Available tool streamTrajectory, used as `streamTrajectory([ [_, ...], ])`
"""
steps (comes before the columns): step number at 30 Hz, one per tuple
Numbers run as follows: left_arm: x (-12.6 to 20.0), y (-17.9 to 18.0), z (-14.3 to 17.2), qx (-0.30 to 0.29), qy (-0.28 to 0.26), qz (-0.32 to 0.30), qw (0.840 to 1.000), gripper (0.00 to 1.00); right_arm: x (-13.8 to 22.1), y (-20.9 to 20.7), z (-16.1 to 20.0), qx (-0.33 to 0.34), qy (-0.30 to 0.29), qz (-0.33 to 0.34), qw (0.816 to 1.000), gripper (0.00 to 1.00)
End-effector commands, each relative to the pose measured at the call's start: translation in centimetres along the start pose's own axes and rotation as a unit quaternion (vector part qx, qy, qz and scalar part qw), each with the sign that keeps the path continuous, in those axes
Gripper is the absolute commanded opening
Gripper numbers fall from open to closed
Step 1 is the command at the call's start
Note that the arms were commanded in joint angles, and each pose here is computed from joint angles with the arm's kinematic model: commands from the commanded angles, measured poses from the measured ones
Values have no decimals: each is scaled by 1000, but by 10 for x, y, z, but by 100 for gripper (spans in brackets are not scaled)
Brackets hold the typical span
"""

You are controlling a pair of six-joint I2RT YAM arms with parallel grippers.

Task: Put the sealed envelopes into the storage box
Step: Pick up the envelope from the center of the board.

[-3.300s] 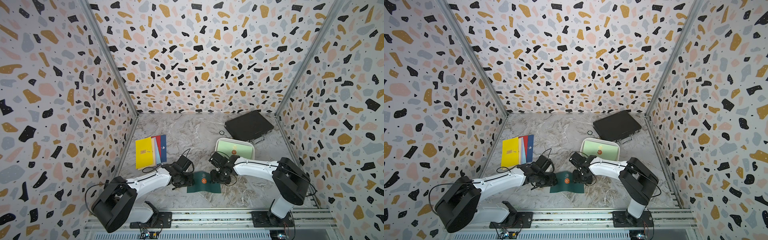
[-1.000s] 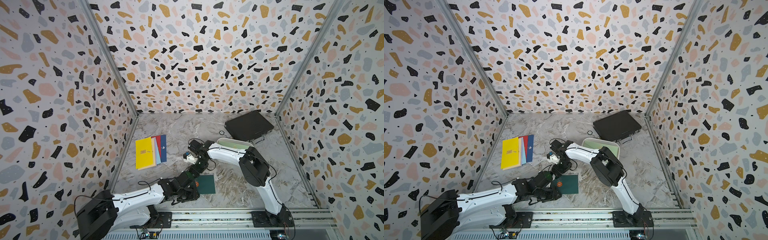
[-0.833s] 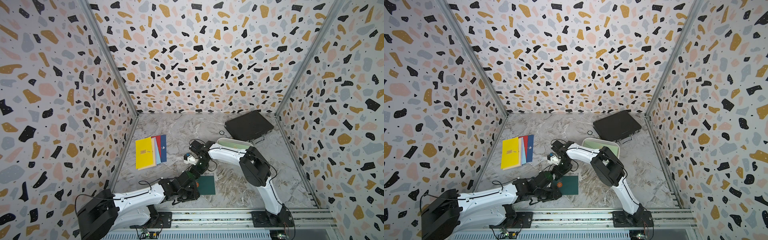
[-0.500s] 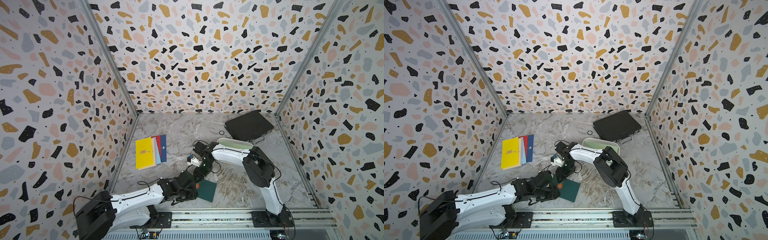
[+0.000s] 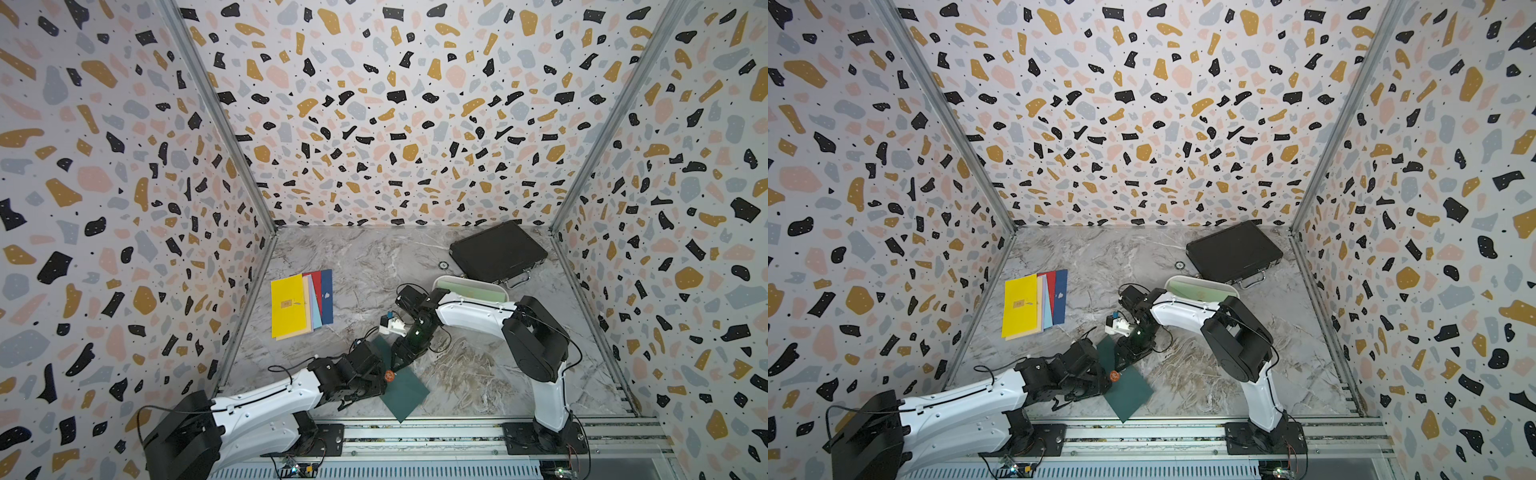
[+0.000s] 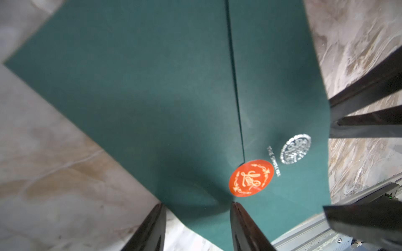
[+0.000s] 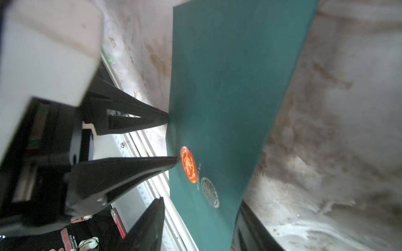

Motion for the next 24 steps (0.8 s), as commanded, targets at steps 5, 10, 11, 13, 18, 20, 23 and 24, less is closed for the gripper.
streamTrajectory([
  [5, -2, 11, 3, 0, -2, -18, 1000, 52, 8, 10, -7, -3, -29, -27, 999, 43],
  [10, 3, 9, 2, -3, -9, -11, 1000, 57, 13, 9, -8, 6, -32, -5, 999, 16],
  [11, 6, 10, 1, -5, -12, -13, 1000, 59, 16, 10, -7, 13, -32, 0, 999, 10],
  [13, 14, 11, -2, -10, -22, -21, 999, 61, 25, 13, -8, 23, -36, 11, 999, 0],
  [18, 46, 12, -10, -27, -64, -41, 997, 65, 71, 16, -3, 58, -36, 113, 991, 0],
  [20, 59, 12, -14, -34, -82, -45, 995, 66, 96, 21, 1, 78, -36, 162, 983, 0],
  [23, 73, 12, -18, -40, -105, -46, 993, 67, 142, 26, 5, 103, -35, 271, 957, 0],
  [24, 77, 12, -19, -43, -111, -44, 992, 68, 158, 25, 7, 112, -31, 306, 945, 0],
])
Point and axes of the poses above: each gripper's point midway between its finger pads, its own x axis back along the fingers, its own y axis along the line the jaws close on, z = x × y, the point moved 5 cm from there along x, back along the fingers, and after that the axes turned 6 degrees about -x, right-handed, at the moved point
